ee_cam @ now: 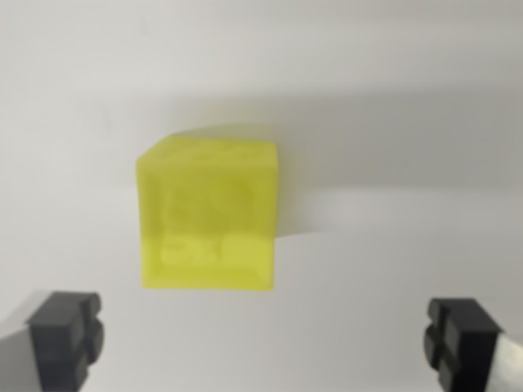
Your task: Pick yellow cube
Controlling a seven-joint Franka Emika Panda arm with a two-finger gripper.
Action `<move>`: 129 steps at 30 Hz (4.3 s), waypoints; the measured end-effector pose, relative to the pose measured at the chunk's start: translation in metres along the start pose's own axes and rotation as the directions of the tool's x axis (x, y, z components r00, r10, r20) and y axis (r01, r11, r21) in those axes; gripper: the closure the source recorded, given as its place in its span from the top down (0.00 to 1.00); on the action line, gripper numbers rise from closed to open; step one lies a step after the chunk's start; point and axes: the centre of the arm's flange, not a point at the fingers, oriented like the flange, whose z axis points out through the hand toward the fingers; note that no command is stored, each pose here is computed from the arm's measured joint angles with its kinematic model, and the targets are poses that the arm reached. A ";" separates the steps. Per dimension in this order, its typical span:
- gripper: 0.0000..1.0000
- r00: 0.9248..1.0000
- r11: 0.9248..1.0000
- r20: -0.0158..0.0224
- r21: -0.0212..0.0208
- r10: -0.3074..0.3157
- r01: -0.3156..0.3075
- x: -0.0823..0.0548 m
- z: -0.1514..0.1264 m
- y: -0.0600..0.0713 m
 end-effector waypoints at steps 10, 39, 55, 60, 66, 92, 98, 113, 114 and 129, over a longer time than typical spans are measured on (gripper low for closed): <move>1.00 1.000 1.000 0.003 0.001 -0.004 0.004 -0.008 0.025 -0.008; 1.00 1.000 1.000 0.007 0.002 -0.007 0.007 -0.016 0.087 -0.017; 0.00 1.000 1.000 0.006 0.002 -0.007 0.007 -0.016 0.087 -0.017; 0.00 1.000 1.000 0.006 0.002 -0.007 0.007 -0.016 0.076 -0.017; 0.00 1.000 1.000 0.006 0.002 -0.007 0.007 -0.016 0.061 -0.017; 0.00 1.000 1.000 0.006 0.002 -0.007 0.007 -0.015 -0.004 -0.017; 0.00 1.000 1.000 0.006 0.002 -0.007 0.007 -0.015 -0.019 -0.017; 0.00 1.000 1.000 0.007 0.001 -0.007 0.007 -0.015 -0.057 -0.017; 0.00 1.000 1.000 0.007 0.001 -0.007 0.007 -0.015 -0.059 -0.016; 0.00 1.000 1.000 0.006 0.001 -0.007 0.007 -0.015 -0.097 -0.016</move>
